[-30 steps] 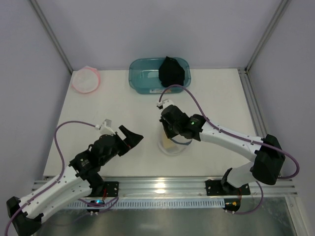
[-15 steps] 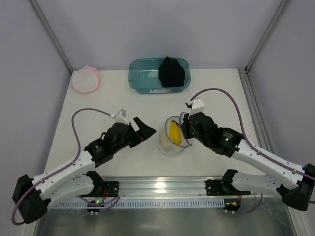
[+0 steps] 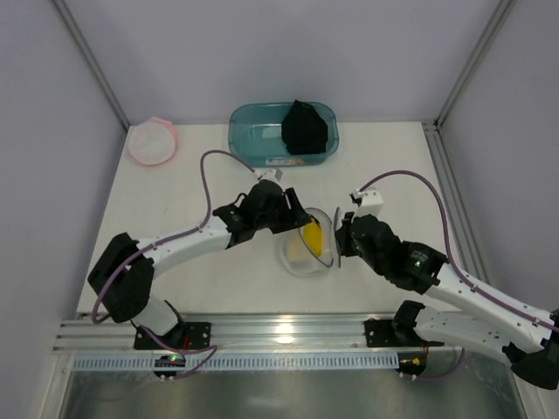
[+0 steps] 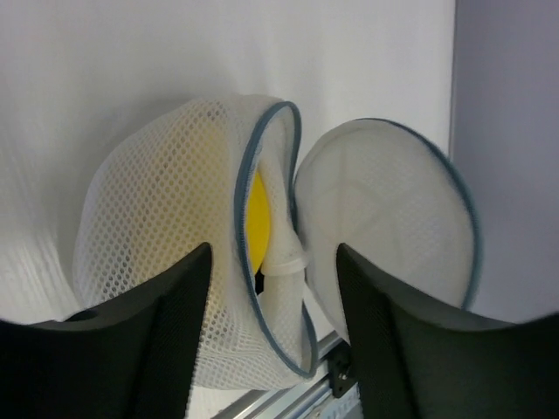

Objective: Unzip the laundry bag and remove the bra

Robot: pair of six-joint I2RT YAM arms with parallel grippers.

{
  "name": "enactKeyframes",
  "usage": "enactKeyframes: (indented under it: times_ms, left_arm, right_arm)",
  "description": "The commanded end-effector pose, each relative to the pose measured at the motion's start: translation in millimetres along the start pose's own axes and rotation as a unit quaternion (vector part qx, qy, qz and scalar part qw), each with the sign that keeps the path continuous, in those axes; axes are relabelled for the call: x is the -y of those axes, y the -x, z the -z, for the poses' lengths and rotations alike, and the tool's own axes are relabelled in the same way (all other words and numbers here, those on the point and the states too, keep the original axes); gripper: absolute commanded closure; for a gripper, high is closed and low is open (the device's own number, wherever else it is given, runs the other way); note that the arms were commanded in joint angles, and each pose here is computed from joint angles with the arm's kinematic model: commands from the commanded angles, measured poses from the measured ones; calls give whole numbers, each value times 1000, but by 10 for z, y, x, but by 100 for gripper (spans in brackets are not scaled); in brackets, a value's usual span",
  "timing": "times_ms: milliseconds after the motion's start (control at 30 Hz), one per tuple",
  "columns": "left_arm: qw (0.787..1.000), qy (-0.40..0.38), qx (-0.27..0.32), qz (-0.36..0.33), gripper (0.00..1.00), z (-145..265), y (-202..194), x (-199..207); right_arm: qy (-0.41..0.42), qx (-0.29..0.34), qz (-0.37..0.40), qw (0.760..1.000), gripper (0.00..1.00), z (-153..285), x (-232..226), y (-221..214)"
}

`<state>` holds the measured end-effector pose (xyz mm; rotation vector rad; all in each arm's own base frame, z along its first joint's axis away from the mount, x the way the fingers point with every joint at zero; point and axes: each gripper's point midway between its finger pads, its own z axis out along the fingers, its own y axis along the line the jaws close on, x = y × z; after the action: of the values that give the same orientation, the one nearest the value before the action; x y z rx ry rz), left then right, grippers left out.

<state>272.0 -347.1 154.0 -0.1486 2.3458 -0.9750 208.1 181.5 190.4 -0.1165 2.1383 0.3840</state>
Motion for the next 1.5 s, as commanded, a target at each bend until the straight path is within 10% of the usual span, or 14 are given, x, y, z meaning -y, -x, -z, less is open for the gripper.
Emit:
enactKeyframes:
  times_ms: [0,233,533,567,600,733,967,1467]
  left_arm:
    - [998,27,-39,-45,45,-32,-147,-84]
    - [992,61,-86,-69,99,-182,-362,-240]
    - [994,61,-72,-56,100,31,-408,-350]
    - [995,57,-68,-52,100,70,-399,-334]
    - [995,55,-68,-51,100,84,-411,-335]
    - [996,50,-66,-44,100,139,-435,-358]
    - [996,46,-66,-40,100,230,-489,-388]
    - [996,53,-64,-29,100,349,-586,-556]
  right_arm:
    - [-13,26,-27,999,96,70,75,75]
    - [-54,28,-42,997,96,107,267,16]
    - [-276,69,-160,945,96,478,1213,-215]
    - [-267,76,-167,946,86,467,1187,-184]
    - [-256,68,-149,953,38,450,1146,-185]
    - [-118,56,-101,986,18,198,567,-7]
    - [62,5,-26,998,18,-113,-295,-28]
    - [126,-131,12,983,33,-928,-902,-767]
